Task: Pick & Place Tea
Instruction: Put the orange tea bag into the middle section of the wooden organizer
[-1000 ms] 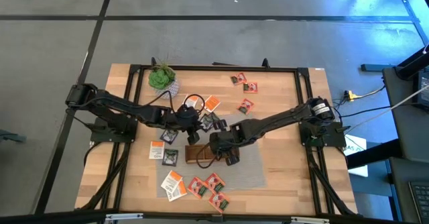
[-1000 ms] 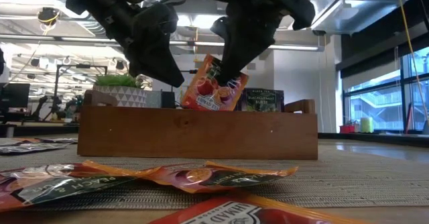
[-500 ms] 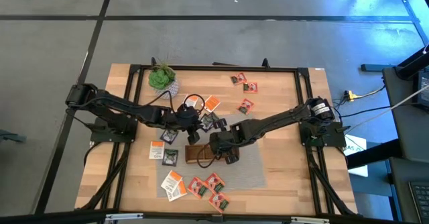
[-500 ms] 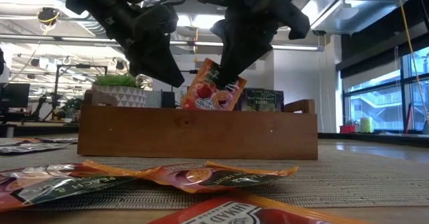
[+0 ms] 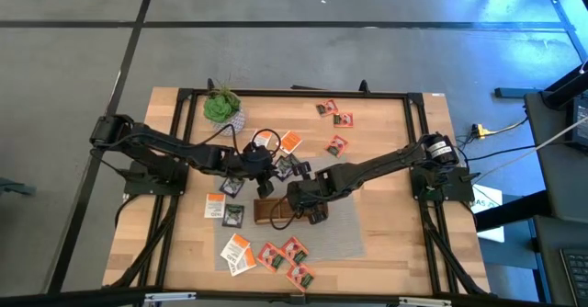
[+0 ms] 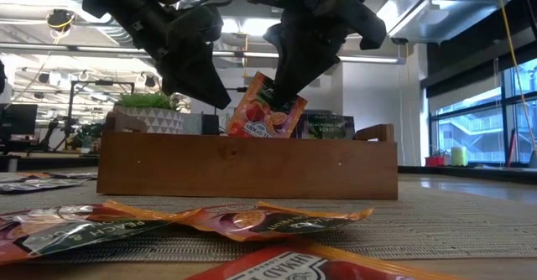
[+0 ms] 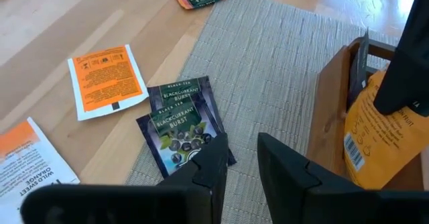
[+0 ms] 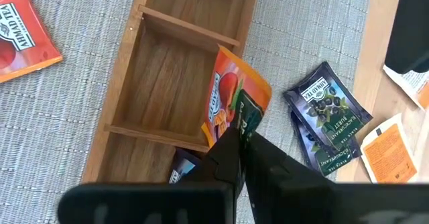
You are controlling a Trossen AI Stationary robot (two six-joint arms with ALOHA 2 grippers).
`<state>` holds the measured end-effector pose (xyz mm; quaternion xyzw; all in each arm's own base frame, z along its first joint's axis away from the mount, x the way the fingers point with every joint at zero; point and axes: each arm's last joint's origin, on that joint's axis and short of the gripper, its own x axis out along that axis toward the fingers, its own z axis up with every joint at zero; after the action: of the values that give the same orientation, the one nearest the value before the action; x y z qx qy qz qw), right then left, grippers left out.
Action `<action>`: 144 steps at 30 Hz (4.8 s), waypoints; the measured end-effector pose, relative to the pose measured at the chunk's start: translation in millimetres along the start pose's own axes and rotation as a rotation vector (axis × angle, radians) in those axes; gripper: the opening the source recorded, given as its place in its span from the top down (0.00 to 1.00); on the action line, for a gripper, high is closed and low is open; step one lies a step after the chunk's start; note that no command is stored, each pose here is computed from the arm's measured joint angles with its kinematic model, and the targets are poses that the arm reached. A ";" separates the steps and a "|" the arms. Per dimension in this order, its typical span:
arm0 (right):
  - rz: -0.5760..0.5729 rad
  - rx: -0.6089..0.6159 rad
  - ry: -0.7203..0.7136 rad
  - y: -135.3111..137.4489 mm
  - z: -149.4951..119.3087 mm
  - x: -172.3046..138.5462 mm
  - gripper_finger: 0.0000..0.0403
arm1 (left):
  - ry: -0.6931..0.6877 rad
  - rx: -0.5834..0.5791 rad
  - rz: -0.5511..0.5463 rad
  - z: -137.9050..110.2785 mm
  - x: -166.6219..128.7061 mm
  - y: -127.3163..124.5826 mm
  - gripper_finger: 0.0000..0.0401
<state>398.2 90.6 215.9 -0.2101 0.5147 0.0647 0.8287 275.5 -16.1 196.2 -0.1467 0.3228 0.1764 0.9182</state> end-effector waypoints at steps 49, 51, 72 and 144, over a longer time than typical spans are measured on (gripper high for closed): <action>0.030 -0.001 0.003 0.8 -0.8 -0.1 0.94 | 0.000 0.000 0.000 0.2 0.0 -0.1 0.81; 0.029 -0.001 0.003 0.8 -0.8 -0.1 0.94 | 0.000 0.000 0.000 0.2 0.0 -0.1 0.81; 0.031 0.014 0.014 1.0 -1.8 -0.2 0.94 | -0.001 -0.001 0.000 0.2 0.0 -0.1 0.80; -0.010 0.509 -0.045 -26.8 -193.3 33.3 0.65 | 0.394 -0.302 0.251 -66.1 9.2 -10.6 0.80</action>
<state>262.6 -17.4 120.3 0.0042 0.4948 -0.0664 0.8665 250.9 -48.8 142.4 -0.2723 0.4806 0.3029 0.7766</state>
